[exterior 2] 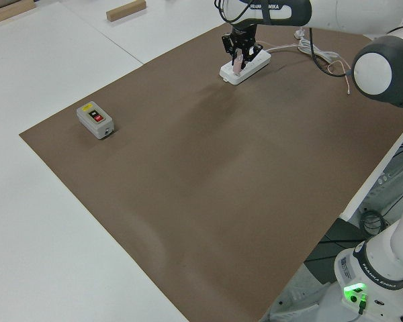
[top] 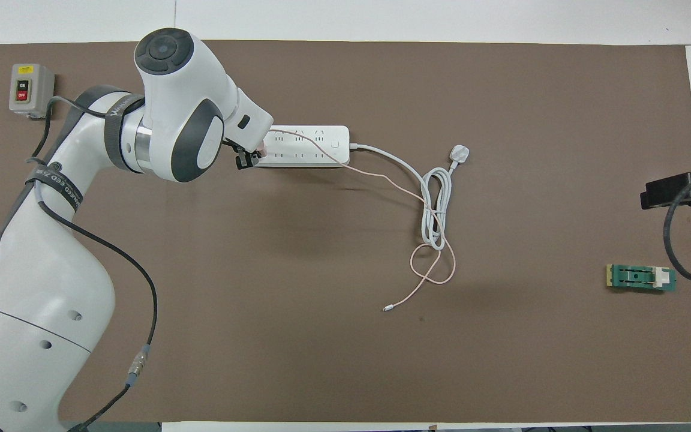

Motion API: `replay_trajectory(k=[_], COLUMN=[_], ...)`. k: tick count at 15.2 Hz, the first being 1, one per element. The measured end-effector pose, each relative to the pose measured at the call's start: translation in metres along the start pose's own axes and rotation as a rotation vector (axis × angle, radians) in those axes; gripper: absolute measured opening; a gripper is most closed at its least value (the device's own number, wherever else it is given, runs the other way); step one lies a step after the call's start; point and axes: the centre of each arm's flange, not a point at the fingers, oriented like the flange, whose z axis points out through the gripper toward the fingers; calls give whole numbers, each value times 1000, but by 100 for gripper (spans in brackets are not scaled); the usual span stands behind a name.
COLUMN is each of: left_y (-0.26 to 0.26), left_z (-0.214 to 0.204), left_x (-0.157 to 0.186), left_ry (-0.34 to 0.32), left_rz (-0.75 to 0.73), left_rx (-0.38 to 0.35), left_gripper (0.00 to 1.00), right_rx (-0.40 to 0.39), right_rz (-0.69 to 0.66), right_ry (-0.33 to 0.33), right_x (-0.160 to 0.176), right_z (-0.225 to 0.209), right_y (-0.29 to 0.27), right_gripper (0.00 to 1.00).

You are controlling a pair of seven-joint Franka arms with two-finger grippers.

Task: Plug charger into power strip
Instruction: 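Align and push the charger into the strip's end socket with the left gripper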

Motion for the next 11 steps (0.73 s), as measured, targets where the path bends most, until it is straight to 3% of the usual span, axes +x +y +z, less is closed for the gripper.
replay_trajectory(k=[11], left_y=[6], left_z=[2], left_x=[-4], left_ry=[15], left_rz=[-1], left_rx=[34], left_gripper=[33], right_rx=[4], right_rz=[-44], right_ry=[-62], right_x=[-8], right_z=[4], right_y=[0], right_gripper=[100])
